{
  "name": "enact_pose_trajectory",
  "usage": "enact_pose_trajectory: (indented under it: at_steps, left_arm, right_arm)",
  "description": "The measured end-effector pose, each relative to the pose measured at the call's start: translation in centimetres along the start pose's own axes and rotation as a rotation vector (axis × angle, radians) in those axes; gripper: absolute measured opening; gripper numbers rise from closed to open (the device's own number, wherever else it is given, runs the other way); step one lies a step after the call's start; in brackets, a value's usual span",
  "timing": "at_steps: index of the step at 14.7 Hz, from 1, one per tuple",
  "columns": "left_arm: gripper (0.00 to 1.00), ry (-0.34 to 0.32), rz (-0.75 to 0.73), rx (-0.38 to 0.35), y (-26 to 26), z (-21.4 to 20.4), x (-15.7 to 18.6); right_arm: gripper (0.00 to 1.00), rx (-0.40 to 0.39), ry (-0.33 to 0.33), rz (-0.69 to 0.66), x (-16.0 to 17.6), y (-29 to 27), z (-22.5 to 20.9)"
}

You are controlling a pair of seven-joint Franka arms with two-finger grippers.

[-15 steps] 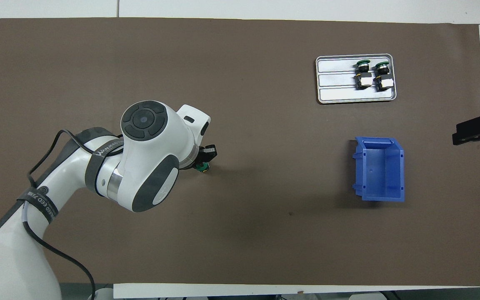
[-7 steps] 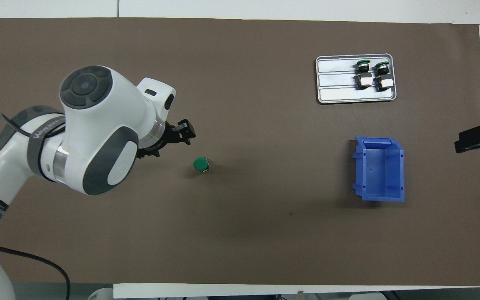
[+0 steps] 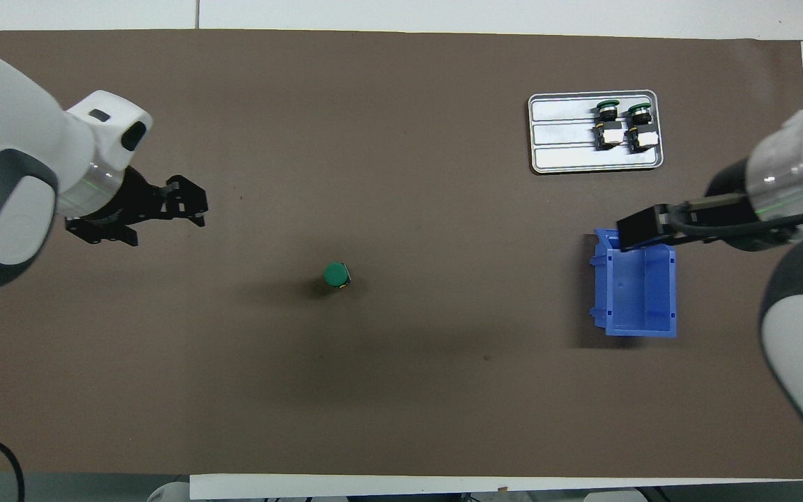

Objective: Place and press button with both arms

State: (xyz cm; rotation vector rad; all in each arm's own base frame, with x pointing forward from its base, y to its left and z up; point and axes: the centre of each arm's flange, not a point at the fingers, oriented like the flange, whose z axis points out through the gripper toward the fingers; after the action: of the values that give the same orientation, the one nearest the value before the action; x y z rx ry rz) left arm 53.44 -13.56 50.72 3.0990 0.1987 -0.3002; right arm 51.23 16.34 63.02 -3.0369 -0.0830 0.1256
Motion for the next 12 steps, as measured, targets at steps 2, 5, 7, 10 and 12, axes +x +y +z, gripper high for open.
enact_pose_trajectory:
  at_steps: [2,5,7,10,12]
  left_arm:
    - [1.0,-0.011,0.032,0.011,-4.2,-1.9,0.8]
    - [1.0,-0.013,0.029,0.002,-8.1,-4.7,1.1]
    - [1.0,-0.028,0.036,0.002,-9.0,-6.5,0.6]
    - [1.0,-0.056,0.042,0.009,-9.2,-8.0,-0.3]
    - [1.0,-0.067,0.04,0.036,-9.4,-7.9,-0.5]
  right_arm:
    - [1.0,0.03,0.04,0.023,1.6,-7.3,1.9]
    - [1.0,0.057,0.076,0.014,3.0,-18.6,7.7]
    - [1.0,0.065,0.113,0.011,3.3,-25.6,12.6]
    - [1.0,0.031,0.163,-0.037,3.9,-30.3,19.3]
    - [1.0,0.019,0.181,-0.092,3.9,-31.0,22.9]
